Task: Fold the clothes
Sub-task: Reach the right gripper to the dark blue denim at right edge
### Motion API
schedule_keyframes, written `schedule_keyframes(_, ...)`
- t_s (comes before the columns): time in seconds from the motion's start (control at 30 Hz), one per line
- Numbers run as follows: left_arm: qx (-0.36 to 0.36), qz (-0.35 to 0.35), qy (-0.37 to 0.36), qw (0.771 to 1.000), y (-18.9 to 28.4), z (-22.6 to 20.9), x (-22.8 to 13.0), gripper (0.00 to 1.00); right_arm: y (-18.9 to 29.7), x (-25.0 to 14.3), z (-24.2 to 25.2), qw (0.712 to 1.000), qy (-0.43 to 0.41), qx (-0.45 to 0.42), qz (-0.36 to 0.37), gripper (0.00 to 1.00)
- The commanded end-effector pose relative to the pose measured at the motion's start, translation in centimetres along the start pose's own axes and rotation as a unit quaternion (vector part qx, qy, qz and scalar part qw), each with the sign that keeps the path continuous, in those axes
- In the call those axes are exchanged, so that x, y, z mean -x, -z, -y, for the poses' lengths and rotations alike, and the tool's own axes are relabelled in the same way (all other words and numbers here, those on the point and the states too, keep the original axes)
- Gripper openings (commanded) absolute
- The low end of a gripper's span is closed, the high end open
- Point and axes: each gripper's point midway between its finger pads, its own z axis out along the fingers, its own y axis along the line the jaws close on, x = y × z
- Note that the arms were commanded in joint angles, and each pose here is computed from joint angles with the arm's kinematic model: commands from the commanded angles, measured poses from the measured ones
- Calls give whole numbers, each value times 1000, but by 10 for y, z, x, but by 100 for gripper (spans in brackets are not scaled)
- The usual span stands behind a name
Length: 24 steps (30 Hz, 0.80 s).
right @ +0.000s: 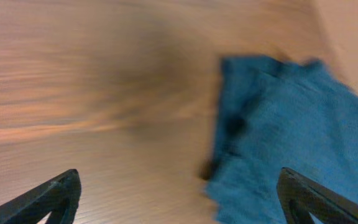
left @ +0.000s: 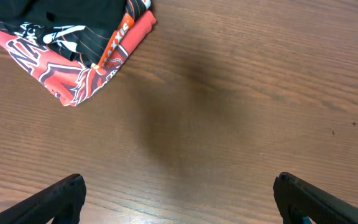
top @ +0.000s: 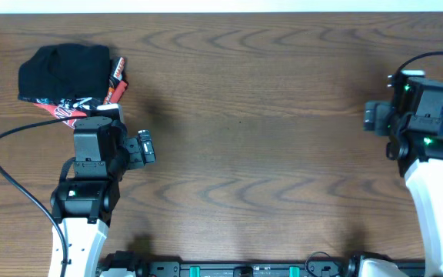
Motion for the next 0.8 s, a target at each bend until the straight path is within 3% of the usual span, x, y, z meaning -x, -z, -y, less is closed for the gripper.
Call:
schedule_keyframes(0.0,-3,10,14,1000,5,1,8,98,-16,-17,63,990,-15,-135,-49,93)
schedule_keyframes(0.1,-3,10,14,1000,5,1,8,98,-39,-40,83,983,-46,-154,-89,92)
schedule_keyframes(0.3,-3,9,14,1000,5,1,8,98,-76,-83,106,970,-70,-172,-156,70)
schedule_keyframes(0.57,-3,8,14,1000,5,1,7,98,-101,-101,116,963,-100,-185,-170,64)
schedule_keyframes(0.77,-3,7,14,1000,5,1,7,98,-105,-102,122,961,-109,-191,-167,34)
